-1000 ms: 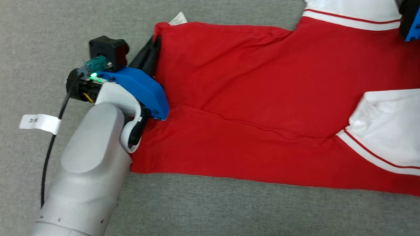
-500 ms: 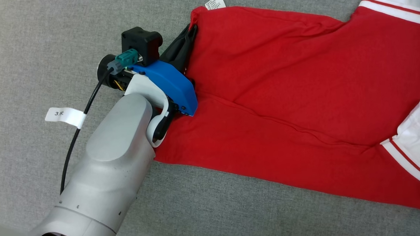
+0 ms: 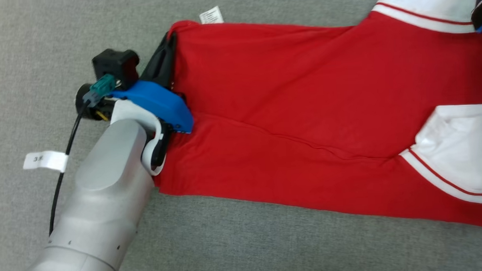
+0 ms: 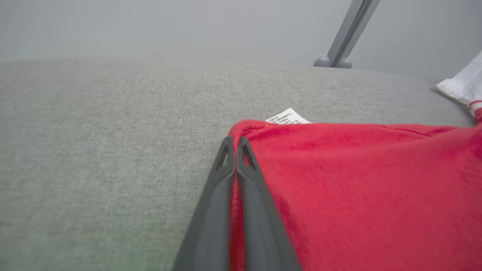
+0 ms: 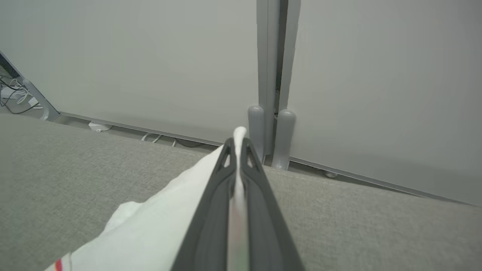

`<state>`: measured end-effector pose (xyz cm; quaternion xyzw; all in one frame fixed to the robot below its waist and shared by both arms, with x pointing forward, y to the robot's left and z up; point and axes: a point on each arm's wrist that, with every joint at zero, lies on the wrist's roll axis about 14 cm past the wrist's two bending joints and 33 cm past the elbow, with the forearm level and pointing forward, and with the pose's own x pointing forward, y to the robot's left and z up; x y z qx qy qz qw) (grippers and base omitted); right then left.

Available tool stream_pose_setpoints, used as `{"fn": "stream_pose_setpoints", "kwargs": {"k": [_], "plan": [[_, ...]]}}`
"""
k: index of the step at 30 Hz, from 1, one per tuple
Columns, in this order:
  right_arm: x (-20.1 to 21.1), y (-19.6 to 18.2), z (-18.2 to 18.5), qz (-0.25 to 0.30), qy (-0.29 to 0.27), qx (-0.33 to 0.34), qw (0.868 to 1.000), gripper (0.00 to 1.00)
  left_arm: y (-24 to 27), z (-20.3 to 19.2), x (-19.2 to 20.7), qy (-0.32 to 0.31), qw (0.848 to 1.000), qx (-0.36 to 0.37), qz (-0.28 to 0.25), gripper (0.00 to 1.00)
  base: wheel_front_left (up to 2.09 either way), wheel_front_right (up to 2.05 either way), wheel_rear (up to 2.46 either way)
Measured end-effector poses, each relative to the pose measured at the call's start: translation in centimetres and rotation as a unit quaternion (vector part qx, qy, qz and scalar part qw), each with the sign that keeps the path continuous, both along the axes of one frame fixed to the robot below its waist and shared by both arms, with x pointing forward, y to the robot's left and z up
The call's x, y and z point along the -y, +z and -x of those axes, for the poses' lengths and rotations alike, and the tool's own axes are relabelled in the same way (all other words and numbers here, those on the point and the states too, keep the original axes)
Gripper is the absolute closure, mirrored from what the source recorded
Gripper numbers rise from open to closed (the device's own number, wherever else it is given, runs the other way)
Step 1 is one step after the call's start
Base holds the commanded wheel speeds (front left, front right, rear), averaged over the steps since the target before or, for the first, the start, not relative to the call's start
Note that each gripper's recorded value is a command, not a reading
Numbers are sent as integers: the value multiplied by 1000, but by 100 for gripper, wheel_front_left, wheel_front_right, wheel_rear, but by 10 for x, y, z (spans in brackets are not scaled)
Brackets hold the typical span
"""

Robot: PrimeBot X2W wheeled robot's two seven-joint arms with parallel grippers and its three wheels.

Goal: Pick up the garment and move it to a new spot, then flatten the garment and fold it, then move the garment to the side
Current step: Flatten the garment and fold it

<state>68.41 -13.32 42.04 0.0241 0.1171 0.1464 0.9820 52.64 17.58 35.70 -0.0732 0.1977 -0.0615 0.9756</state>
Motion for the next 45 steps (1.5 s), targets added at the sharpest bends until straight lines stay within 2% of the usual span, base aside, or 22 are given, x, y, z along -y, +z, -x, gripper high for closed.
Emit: {"fn": "stream_pose_setpoints", "kwargs": {"k": [8,16,22,26,31,32,33,34,35,36,40,45], "plan": [[27,42,52,-78,-17,70,994,100,25,-2,-7,23,999,43,2,100,0,0,0],[43,73,126,-151,-32,91,984,100,38,22,-3,24,998,58,-3,100,0,0,0],[62,65,190,-194,-79,72,975,100,43,43,-6,31,998,62,-5,100,0,0,0],[65,47,231,-217,-107,41,969,100,42,61,-3,30,998,56,-6,100,0,0,0],[68,36,258,-225,-130,24,965,100,31,89,2,33,999,37,2,100,0,0,0],[70,35,260,-226,-135,21,965,100,29,94,4,33,999,34,4,97,0,0,0],[70,32,263,-222,-137,17,965,100,28,99,6,34,999,31,6,79,0,0,0],[72,28,265,-213,-139,12,967,97,26,104,7,35,999,28,7,49,0,0,0],[73,25,266,-205,-141,9,968,18,24,109,7,37,999,24,8,5,0,0,0],[74,24,267,-195,-140,8,971,0,23,112,5,44,999,22,7,0,0,0,0],[80,28,264,-136,-132,26,982,0,42,112,-6,72,996,55,-9,0,0,0,0],[76,59,253,-45,-107,93,989,0,77,111,-9,79,989,118,-36,0,0,0,0]]}}
